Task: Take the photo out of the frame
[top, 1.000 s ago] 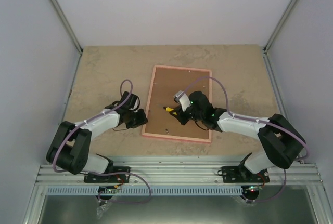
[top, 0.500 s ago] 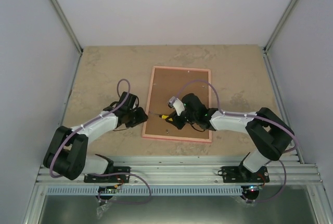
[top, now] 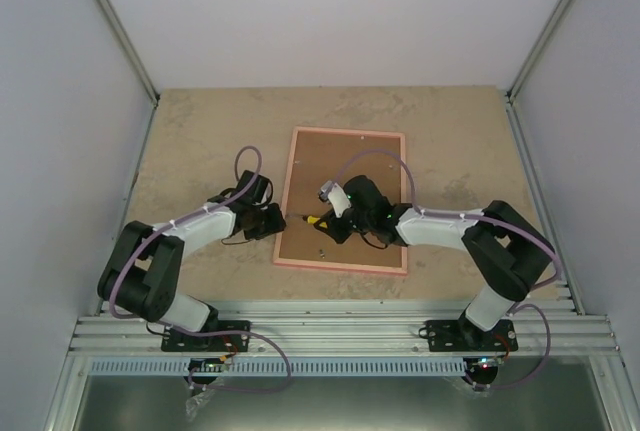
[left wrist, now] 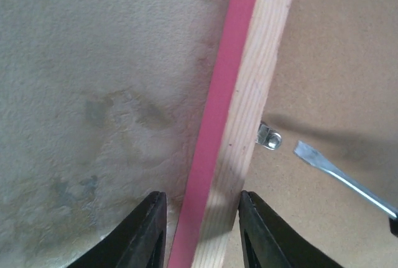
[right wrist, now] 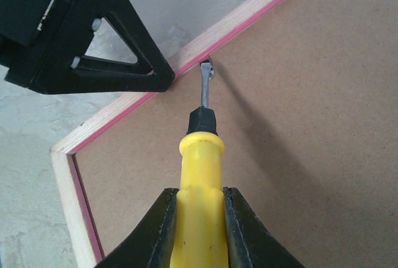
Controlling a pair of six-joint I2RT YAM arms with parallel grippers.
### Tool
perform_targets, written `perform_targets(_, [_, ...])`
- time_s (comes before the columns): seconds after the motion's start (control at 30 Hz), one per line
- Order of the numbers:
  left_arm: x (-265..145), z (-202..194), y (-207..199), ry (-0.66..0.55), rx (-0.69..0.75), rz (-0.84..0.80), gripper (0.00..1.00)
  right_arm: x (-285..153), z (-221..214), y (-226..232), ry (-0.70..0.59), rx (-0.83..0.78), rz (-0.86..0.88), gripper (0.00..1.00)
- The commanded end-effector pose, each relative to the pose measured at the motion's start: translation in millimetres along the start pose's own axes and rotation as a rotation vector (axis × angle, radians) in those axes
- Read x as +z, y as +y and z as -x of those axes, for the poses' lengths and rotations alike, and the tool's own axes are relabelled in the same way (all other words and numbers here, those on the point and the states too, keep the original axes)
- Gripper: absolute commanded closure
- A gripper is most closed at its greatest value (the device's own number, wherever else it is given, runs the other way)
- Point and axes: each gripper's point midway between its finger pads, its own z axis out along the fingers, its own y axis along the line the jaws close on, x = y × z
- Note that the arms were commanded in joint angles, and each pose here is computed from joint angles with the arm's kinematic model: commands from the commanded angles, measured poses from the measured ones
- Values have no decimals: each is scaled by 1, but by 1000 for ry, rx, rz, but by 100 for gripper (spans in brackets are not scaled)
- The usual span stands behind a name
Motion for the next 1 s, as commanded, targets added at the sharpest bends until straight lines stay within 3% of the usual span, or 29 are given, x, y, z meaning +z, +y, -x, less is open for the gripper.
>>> perform_targets(0.0, [1,4,-7,2,35,-17,67,6,9,-3,-11,22,-21,100])
perform_targets(0.57, [3,-1,-10,22,54,-19,85,17,-2,-9,70,40,-44,100])
perform_targets(0.97, [0,0,-11,12,54,-14,88,21,-11,6,154,-19,-10,100])
